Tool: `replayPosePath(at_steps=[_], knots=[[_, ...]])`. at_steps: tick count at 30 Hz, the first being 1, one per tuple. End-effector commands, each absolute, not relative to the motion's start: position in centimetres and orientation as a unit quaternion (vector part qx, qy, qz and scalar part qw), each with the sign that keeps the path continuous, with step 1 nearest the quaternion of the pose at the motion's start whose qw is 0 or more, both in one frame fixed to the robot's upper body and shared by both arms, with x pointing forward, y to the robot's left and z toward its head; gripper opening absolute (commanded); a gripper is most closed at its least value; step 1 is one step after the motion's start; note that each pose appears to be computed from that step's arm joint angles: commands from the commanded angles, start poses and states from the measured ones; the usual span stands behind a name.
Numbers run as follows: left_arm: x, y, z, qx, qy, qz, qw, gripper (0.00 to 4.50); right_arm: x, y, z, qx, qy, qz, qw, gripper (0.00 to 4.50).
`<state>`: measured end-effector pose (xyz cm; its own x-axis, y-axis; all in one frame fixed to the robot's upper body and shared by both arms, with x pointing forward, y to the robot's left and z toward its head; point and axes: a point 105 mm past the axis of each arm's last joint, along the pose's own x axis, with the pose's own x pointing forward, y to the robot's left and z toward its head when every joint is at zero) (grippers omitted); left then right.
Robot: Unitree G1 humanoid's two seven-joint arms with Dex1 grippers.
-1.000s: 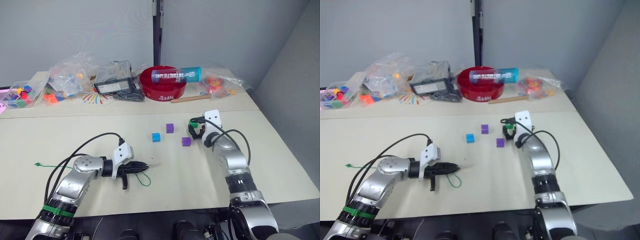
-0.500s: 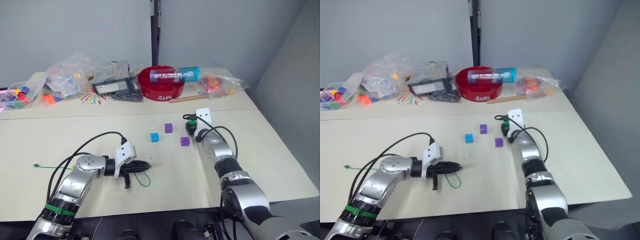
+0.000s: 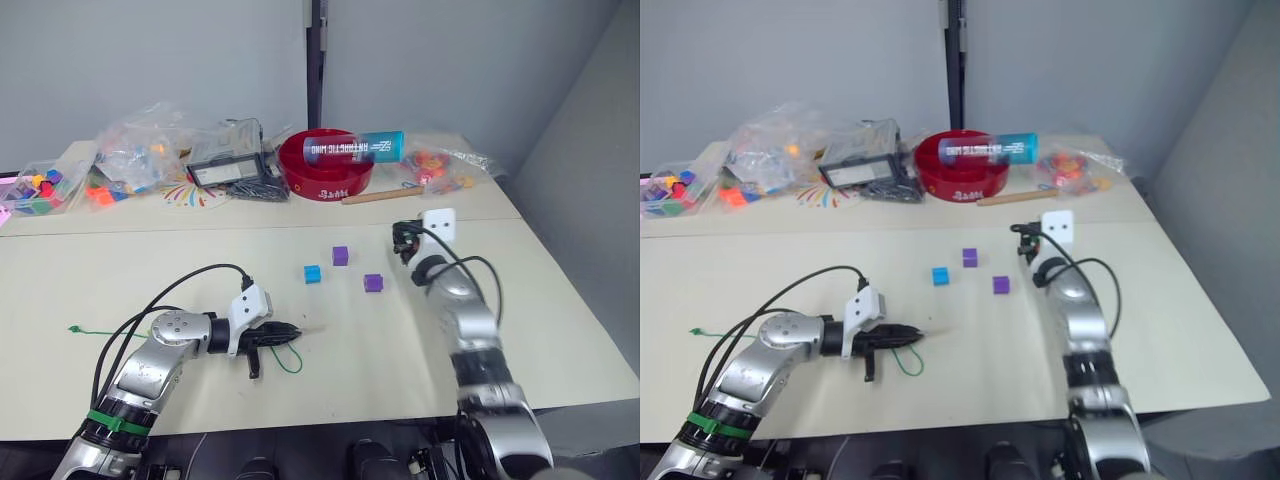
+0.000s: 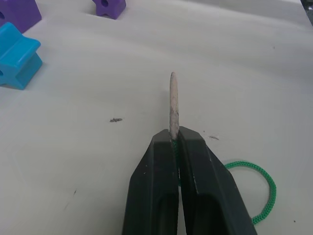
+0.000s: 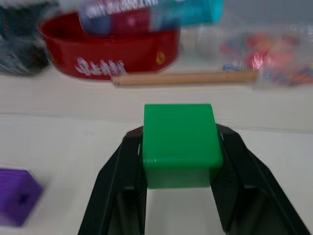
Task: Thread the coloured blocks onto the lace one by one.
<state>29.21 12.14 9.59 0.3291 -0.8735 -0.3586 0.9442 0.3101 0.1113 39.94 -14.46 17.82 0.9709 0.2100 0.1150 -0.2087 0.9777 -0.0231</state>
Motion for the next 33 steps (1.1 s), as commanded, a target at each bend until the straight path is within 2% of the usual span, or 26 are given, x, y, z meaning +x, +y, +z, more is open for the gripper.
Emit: replayPosePath(at_steps=[1,5,9,12,16,24,26,31,33], knots=[[29.2,12.1,10.6,0.158,0.097,-0.572,0.799,0.0,34.5,-11.4,20.5,-0.006,-0.092,0.174,0.98,1.19],[29.4,12.2,10.7,0.159,0.097,-0.573,0.798,0.0,28.9,-7.7,18.9,-0.015,-0.056,0.259,0.964,1.19],[29.5,12.2,10.7,0.161,0.097,-0.575,0.797,0.0,26.3,-6.7,14.6,-0.026,0.024,0.282,0.959,1.19],[29.4,12.2,10.6,0.162,0.098,-0.577,0.794,0.0,25.7,-7.3,11.0,-0.02,0.081,0.266,0.96,1.19],[29.2,12.2,10.6,0.165,0.099,-0.578,0.793,0.0,25.5,-7.3,7.8,-0.011,0.139,0.271,0.952,1.19],[29.1,12.4,10.6,0.169,0.101,-0.581,0.79,0.0,25.9,-6.9,4.8,-0.017,0.186,0.288,0.939,1.19],[29.1,12.5,10.7,0.17,0.1,-0.58,0.791,0.0,26.0,-7.1,5.5,-0.013,0.169,0.296,0.94,2.24],[29.1,12.7,10.9,0.171,0.1,-0.576,0.793,0.0,26.0,-8.4,9.6,-0.033,0.094,0.344,0.934,4.0],[29.2,12.8,11.0,0.172,0.101,-0.573,0.795,0.0,25.6,-8.9,11.1,-0.052,0.075,0.386,0.918,4.48]])
